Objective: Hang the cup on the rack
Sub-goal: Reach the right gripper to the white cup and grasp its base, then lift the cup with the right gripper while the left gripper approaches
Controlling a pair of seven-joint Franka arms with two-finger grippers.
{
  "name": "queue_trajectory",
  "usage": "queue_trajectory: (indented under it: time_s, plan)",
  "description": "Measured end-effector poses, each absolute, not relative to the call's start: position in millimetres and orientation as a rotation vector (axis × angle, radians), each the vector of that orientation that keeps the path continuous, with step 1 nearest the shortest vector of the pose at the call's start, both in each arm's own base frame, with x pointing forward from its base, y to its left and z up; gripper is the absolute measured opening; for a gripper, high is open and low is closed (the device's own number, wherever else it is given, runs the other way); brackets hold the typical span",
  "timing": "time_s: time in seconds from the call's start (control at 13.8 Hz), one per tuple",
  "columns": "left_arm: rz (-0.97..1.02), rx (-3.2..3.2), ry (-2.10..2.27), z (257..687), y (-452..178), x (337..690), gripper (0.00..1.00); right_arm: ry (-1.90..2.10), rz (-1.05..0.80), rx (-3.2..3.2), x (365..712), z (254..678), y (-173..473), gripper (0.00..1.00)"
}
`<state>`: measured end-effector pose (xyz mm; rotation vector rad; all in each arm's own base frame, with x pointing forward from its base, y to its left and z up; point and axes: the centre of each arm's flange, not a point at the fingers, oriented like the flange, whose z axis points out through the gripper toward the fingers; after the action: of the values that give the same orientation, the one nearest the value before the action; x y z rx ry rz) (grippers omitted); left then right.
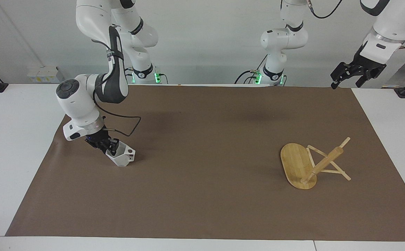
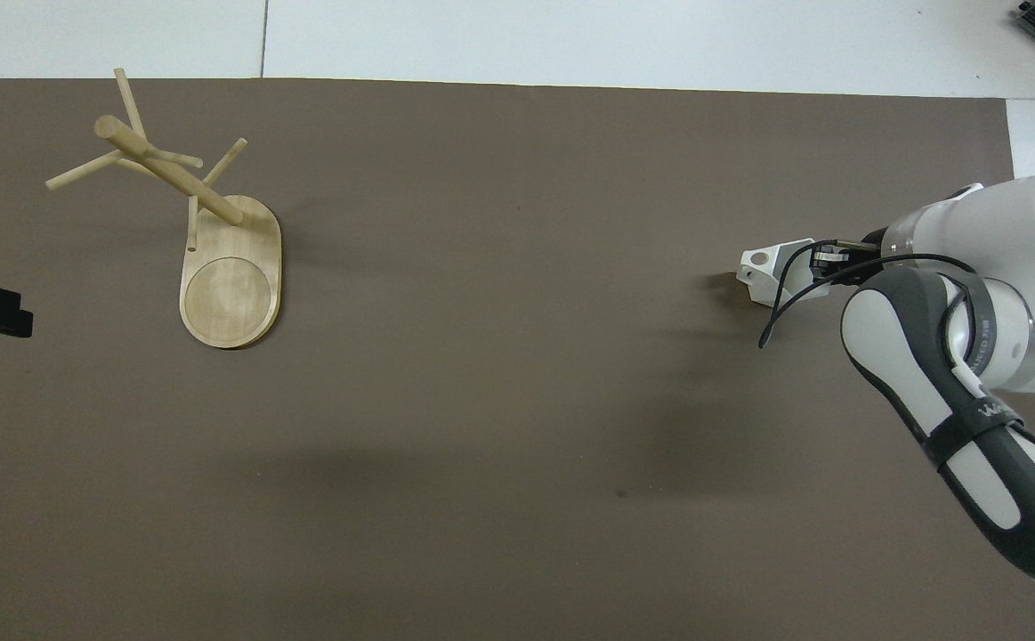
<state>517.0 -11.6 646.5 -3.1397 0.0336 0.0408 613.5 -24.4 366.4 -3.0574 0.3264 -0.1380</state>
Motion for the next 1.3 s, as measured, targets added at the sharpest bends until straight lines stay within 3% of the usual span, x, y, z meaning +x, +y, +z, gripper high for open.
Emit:
queue_trajectory:
  time_s: [0.07,0.51,0.94,1.3]
  plan:
    - [0.041,-3.144,0.054,646.5,-14.9,516.9,1.00,0.326,-0.140,-3.056,613.6,366.8,-23.6,0.04]
    - [0.035,-3.202,0.150,647.0,-25.6,516.9,1.00,0.377,-0.172,-2.995,619.3,378.1,-21.6,0.04]
    - [-0.029,-3.223,0.288,649.7,-38.7,520.2,1.00,0.359,-0.308,-2.770,645.1,451.0,36.8,0.04]
    - [-0.083,-3.240,0.661,642.6,-72.3,520.3,1.00,0.100,-0.350,-2.670,643.4,513.4,100.5,0.04]
